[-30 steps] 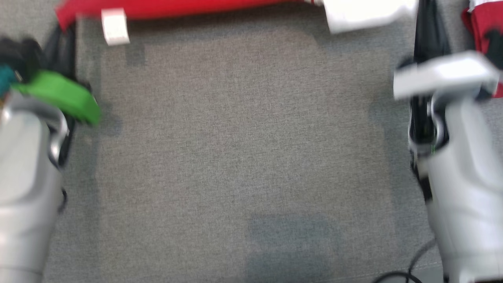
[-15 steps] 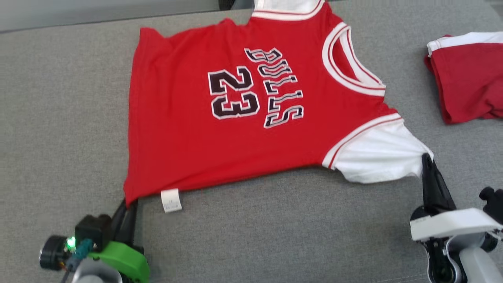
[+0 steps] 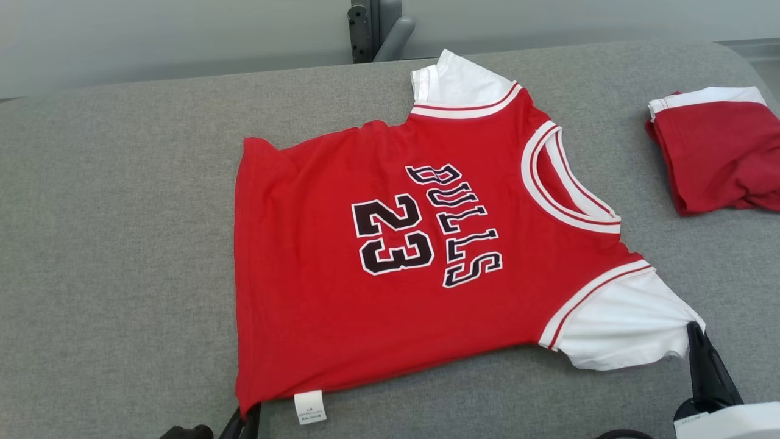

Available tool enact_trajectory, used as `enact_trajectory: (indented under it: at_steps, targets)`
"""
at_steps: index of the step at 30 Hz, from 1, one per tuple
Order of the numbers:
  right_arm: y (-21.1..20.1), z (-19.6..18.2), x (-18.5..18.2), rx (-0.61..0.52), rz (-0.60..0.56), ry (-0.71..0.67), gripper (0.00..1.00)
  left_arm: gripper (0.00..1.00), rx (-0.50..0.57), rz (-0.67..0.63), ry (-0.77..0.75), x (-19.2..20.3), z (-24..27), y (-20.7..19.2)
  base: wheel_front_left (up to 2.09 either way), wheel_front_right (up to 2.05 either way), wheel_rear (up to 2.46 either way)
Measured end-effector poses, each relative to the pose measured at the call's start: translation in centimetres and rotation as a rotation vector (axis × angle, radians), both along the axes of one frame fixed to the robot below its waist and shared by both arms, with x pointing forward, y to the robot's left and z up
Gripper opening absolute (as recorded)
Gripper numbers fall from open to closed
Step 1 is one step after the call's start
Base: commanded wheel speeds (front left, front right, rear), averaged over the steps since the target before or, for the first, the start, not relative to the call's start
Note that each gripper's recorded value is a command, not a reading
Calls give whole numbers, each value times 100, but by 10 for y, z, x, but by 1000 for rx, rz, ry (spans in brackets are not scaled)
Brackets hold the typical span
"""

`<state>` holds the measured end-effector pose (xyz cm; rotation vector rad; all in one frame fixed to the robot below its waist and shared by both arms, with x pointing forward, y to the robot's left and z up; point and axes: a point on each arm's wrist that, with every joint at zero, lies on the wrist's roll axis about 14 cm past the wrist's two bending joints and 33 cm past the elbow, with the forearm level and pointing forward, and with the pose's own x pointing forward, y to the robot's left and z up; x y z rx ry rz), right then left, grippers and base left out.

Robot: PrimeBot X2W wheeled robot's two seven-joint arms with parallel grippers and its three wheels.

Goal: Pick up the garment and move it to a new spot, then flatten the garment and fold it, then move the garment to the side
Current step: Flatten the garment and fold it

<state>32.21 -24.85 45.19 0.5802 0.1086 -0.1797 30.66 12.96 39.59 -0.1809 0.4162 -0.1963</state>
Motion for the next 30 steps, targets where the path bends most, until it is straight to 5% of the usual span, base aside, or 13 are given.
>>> enact_trajectory:
  at_steps: [14,30]
  targets:
    - [33,45,89,-24,164,-93,0,0,45,-152,27,48,39,-4,0,0,0]
    - [58,29,160,-139,286,25,0,0,148,-246,191,110,23,-4,0,0,0]
